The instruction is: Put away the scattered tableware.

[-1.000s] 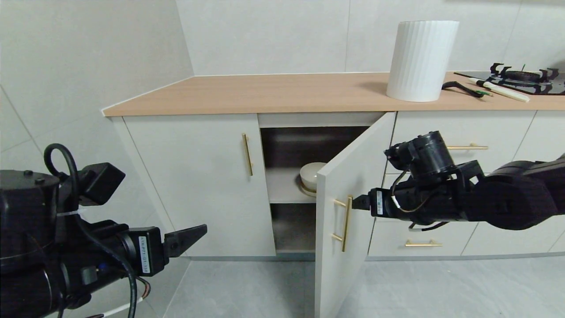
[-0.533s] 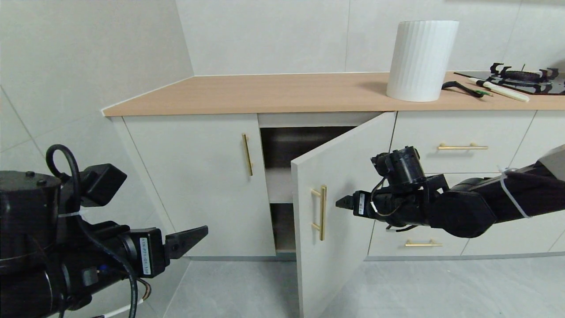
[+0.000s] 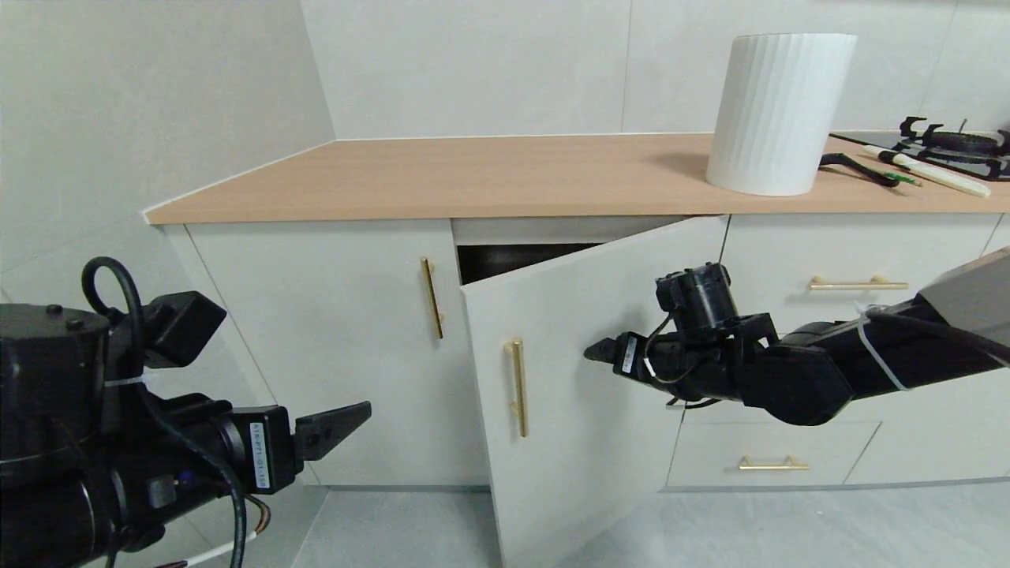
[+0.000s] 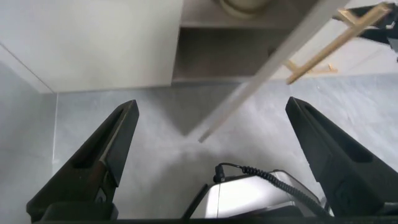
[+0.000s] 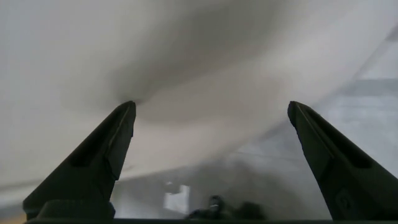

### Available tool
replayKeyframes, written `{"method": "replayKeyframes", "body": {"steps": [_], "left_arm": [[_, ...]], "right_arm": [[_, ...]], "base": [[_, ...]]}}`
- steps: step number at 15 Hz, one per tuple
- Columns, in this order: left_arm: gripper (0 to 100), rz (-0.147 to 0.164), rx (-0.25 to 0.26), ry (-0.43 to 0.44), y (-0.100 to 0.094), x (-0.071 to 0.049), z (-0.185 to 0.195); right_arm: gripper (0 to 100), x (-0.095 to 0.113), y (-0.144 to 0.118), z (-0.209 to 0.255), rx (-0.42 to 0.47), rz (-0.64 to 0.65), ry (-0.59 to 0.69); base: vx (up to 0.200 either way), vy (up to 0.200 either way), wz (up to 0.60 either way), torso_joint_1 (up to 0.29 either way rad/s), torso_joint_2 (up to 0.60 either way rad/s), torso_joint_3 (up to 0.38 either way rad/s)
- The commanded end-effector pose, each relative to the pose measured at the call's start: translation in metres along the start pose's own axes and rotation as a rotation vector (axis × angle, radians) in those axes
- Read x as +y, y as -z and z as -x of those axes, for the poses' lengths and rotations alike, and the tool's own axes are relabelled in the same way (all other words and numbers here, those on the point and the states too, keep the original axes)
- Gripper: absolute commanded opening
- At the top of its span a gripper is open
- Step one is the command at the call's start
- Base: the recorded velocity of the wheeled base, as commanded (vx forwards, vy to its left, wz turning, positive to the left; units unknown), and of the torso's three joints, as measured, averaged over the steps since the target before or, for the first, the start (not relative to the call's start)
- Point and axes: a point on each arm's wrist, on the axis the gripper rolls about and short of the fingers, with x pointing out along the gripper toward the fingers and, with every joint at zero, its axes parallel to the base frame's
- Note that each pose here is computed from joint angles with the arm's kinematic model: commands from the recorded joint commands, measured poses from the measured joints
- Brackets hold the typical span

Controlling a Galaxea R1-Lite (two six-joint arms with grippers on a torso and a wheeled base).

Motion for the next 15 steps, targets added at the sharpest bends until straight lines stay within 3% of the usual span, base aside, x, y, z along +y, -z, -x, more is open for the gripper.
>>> {"method": "replayKeyframes", "body": {"steps": [1, 7, 15], "left_arm": [[100, 0.001, -0.002, 0.002, -0.001, 0.0, 0.0], [100, 0.002, -0.001, 0.001, 0.0, 0.0, 0.0], [100, 0.001, 0.004, 0.0, 0.0, 0.0, -0.001]], "right_arm": [[100, 0.005, -0.001, -0.003, -0.008, -0.013, -0.014], [100, 0.017, -0.013, -0.023, -0.069, -0.168, -0.027], [100, 0.01, -0.026, -0.06, -0.267, -0.236, 0.137]], "base": [[0.0, 0.0, 0.0, 0.0, 0.0, 0.0], [0.0, 0.0, 0.0, 0.0, 0.0, 0.0], [0.0, 0.0, 0.0, 0.0, 0.0, 0.0]]}}
